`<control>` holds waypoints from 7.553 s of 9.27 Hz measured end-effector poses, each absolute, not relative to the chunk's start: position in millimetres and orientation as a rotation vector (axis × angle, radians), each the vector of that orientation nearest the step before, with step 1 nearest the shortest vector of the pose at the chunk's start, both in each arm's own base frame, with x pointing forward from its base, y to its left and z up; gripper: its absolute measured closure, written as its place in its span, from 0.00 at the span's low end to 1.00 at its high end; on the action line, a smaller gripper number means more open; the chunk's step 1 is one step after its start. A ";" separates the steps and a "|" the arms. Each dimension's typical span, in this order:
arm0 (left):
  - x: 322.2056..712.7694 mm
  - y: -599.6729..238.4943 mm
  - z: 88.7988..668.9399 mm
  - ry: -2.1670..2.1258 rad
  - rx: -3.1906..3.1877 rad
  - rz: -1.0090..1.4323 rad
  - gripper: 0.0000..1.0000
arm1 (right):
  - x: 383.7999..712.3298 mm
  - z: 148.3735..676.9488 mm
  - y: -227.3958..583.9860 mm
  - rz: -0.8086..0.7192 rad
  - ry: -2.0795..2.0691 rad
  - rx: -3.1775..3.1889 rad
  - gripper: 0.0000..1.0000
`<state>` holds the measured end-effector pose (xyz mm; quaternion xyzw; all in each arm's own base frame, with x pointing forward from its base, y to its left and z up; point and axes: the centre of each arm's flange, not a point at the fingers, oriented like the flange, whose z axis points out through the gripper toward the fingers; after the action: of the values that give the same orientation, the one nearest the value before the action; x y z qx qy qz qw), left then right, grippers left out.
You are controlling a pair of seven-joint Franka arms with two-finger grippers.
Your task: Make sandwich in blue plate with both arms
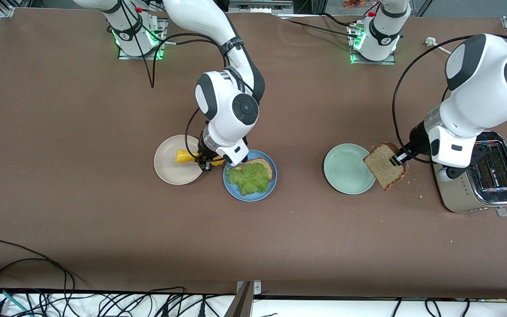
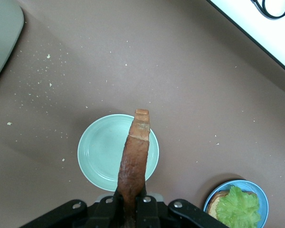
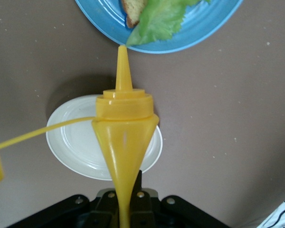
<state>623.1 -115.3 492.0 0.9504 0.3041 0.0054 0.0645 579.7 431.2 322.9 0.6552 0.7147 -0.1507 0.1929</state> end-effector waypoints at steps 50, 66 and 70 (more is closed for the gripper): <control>571.4 -409.0 263.2 0.819 2.384 0.001 0.33 | 600.5 200.2 -180.5 0.860 1.832 3.470 0.00; 606.9 -178.2 500.3 0.785 3.102 -0.109 0.00 | 600.5 508.6 -8.8 -0.340 -0.098 3.123 0.00; 616.6 -95.5 555.9 0.591 3.152 -0.154 0.00 | 566.5 587.3 -39.3 -0.139 -0.264 3.145 0.00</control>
<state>616.6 -95.5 555.9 0.9811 0.1840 -0.0480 -0.0344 566.5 -39.3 587.3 0.9955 -0.0834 -0.0440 -0.0089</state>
